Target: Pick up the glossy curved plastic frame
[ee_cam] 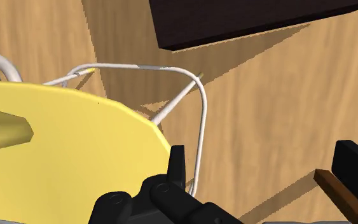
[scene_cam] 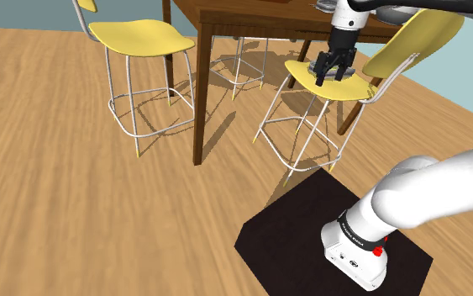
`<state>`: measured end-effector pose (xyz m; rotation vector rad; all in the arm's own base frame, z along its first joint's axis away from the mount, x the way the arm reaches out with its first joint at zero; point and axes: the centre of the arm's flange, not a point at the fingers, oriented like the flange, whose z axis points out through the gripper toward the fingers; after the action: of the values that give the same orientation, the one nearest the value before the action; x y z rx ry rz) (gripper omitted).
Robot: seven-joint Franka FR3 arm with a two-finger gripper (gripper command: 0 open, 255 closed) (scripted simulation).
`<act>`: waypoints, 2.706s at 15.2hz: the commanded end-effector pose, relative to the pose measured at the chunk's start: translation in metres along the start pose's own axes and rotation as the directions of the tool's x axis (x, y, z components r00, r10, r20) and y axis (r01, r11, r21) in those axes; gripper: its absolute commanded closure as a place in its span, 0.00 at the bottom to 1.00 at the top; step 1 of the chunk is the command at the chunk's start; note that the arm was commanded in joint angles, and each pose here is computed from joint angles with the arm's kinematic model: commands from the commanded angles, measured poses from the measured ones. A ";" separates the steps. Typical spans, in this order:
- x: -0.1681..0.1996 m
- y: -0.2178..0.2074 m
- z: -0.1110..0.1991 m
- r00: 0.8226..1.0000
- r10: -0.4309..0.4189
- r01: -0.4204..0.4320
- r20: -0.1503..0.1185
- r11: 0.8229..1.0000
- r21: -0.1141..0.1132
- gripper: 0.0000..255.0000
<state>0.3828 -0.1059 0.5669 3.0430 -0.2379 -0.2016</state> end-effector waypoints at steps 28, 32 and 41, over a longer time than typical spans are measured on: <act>0.189 0.135 0.032 0.994 0.102 -0.102 0.025 0.995 0.004 1.00; 0.190 0.130 0.032 0.994 0.102 -0.102 0.025 0.995 0.004 1.00; 0.191 0.142 0.009 0.994 0.102 -0.102 0.025 0.995 0.005 1.00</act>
<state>0.5412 -0.2743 0.5359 3.0373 -0.3980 -0.3090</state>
